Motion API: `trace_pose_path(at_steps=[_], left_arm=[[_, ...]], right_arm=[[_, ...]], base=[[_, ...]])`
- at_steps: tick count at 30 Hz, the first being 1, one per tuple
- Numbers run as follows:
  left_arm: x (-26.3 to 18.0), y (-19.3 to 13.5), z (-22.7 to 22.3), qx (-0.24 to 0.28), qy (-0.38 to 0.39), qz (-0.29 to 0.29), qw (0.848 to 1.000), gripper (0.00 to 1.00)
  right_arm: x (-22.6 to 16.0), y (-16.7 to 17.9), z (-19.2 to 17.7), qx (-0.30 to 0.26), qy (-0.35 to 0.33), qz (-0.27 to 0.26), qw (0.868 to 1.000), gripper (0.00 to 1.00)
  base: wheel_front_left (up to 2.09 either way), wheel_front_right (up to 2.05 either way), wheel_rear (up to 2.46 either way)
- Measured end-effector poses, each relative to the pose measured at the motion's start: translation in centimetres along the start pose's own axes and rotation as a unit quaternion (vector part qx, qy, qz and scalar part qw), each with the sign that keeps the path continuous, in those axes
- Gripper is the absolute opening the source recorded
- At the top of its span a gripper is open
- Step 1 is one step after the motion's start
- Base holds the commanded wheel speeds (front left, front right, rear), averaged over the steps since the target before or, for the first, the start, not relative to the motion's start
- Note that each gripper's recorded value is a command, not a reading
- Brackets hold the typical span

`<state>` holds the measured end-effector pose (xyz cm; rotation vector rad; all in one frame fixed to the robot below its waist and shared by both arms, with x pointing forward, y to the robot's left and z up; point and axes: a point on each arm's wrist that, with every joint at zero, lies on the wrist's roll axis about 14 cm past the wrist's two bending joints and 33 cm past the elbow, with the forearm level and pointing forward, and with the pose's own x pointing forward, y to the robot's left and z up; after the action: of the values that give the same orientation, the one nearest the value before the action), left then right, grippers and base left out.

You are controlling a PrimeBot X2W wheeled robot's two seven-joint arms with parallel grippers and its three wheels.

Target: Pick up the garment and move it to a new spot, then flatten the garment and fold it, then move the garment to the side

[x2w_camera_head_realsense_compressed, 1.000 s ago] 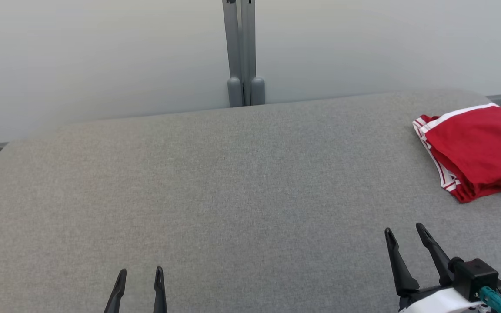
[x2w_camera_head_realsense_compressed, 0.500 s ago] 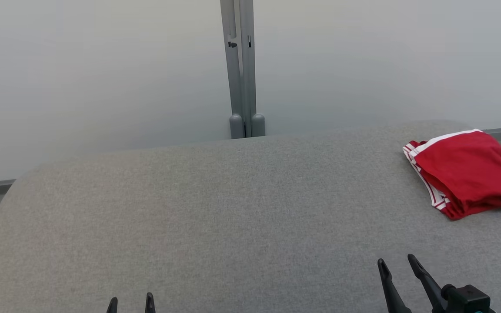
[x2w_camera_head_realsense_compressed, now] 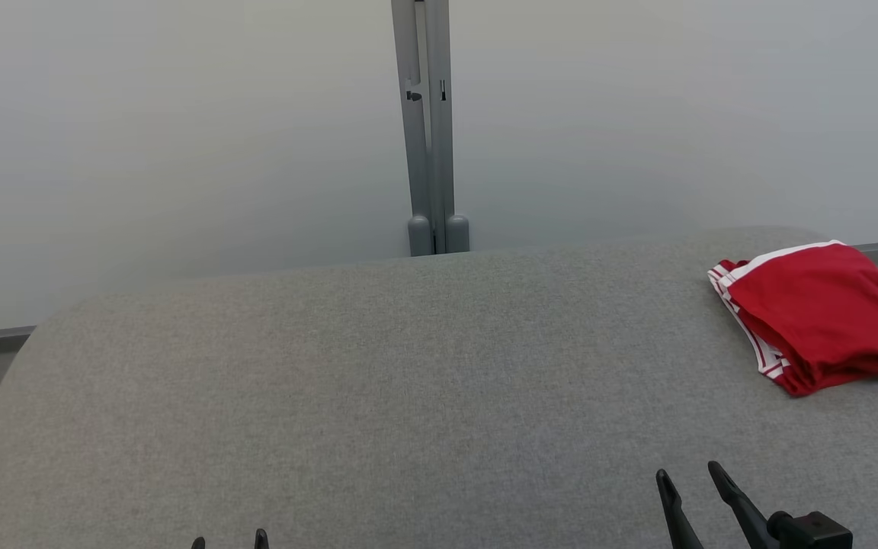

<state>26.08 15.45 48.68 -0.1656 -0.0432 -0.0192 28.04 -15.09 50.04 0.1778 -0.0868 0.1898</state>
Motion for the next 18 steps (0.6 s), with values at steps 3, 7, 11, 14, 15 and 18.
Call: trace_pose_path(at_steps=[3, 7, 11, 14, 15, 18], left_arm=[[-0.1, 0.1, 0.0, 0.002, -0.001, 0.002, 1.0, 1.0], [-0.3, 0.2, -0.8, 0.002, 0.013, 0.003, 1.0, 0.0], [-0.2, 0.5, -1.3, -0.031, 0.027, 0.013, 0.999, 0.0], [0.0, 0.9, -1.6, -0.059, 0.035, 0.02, 0.997, 0.0], [0.1, 1.0, -1.6, -0.07, 0.037, 0.023, 0.997, 0.0], [0.7, 1.2, -1.5, -0.096, 0.037, 0.028, 0.994, 0.0]], right_arm=[[0.0, 0.1, 0.0, 0.001, 0.0, 0.001, 1.0, 1.0], [-0.4, 0.0, -1.1, 0.004, 0.017, -0.002, 1.0, 0.0], [-0.4, -0.5, -1.5, 0.036, 0.026, -0.016, 0.999, 0.0], [-0.2, -1.0, -1.5, 0.062, 0.028, -0.028, 0.997, 0.0], [-0.1, -1.1, -1.5, 0.072, 0.028, -0.032, 0.996, 0.0], [0.3, -1.5, -1.3, 0.097, 0.027, -0.041, 0.994, 0.0]], base=[[0.0, 0.0, 0.0], [0.0, 0.0, 0.0], [0.0, 0.0, 0.0], [0.0, 0.0, 0.0], [0.0, 0.0, 0.0], [0.0, 0.0, 0.0]])
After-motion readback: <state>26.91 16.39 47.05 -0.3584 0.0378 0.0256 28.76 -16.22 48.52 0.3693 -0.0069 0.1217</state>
